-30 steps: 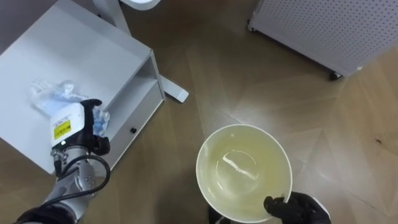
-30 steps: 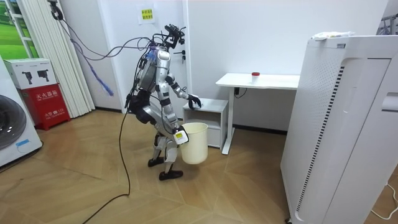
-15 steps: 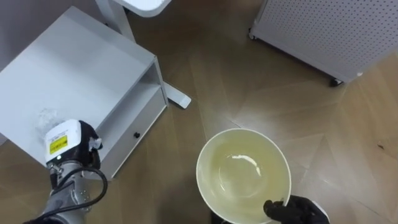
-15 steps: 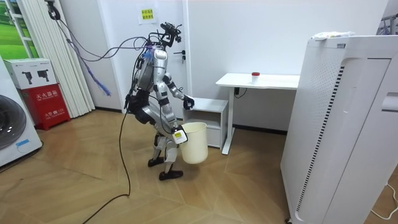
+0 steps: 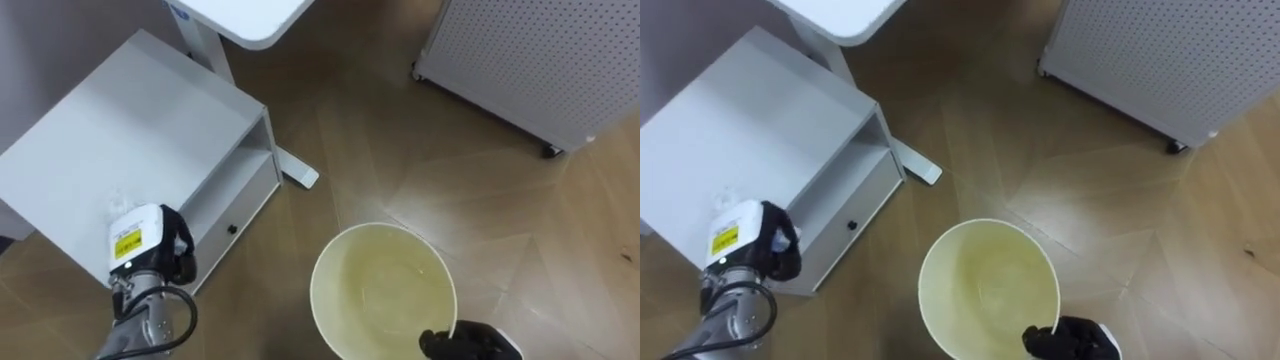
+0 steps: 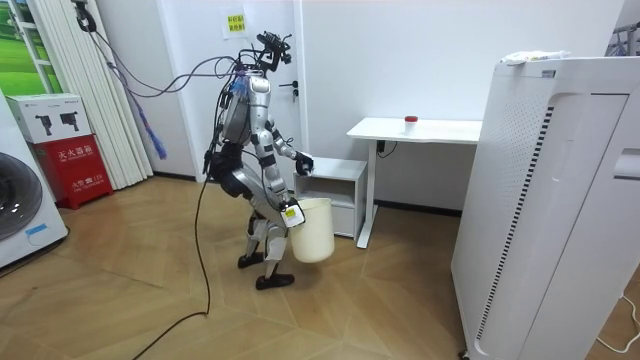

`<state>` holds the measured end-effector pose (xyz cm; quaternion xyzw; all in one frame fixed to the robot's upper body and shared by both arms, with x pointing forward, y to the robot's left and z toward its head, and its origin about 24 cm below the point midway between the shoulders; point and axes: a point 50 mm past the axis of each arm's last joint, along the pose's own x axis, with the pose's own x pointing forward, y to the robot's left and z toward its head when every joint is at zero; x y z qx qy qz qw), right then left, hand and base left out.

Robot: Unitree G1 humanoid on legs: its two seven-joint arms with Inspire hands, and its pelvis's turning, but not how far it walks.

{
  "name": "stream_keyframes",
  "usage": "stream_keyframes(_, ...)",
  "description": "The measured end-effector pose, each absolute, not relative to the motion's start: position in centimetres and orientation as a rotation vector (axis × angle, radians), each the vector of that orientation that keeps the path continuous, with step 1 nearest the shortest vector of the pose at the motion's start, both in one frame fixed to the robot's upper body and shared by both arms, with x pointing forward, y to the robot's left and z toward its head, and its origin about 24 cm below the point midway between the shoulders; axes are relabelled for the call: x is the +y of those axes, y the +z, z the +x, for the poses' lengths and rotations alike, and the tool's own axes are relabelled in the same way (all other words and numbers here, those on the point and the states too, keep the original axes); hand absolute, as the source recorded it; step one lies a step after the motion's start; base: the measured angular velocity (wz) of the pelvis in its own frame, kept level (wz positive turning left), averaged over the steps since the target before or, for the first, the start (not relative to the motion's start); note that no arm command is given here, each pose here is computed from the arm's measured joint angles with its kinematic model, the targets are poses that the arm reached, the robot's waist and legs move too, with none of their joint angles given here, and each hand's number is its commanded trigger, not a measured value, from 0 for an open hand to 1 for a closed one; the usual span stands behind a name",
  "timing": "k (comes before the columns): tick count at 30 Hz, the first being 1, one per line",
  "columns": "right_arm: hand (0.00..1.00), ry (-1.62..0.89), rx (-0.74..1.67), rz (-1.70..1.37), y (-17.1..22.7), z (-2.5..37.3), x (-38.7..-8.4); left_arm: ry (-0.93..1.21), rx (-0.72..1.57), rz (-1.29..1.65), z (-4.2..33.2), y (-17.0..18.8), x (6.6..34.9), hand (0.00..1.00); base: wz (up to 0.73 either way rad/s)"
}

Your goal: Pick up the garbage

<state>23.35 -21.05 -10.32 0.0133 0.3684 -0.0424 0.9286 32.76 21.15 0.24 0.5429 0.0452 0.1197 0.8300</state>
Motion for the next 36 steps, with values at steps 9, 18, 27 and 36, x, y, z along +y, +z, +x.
stream_keyframes(9,1.00,0.001,0.768,0.028,-11.1,22.5,-19.4,0.058,-0.037,0.974,30.6,-1.7,14.4,1.00,0.00)
stream_keyframes(18,1.00,0.127,0.821,0.055,-12.5,20.3,-17.6,-0.132,0.076,0.718,26.7,-4.9,10.6,1.00,0.01)
stream_keyframes(27,1.00,0.165,0.843,0.058,-12.8,19.7,-17.6,-0.406,0.341,0.539,23.5,-8.3,9.1,1.00,-0.06)
stream_keyframes(36,1.00,0.207,0.847,0.046,-12.9,19.6,-16.7,-0.661,0.502,0.507,21.4,-10.2,8.8,0.00,-0.04)
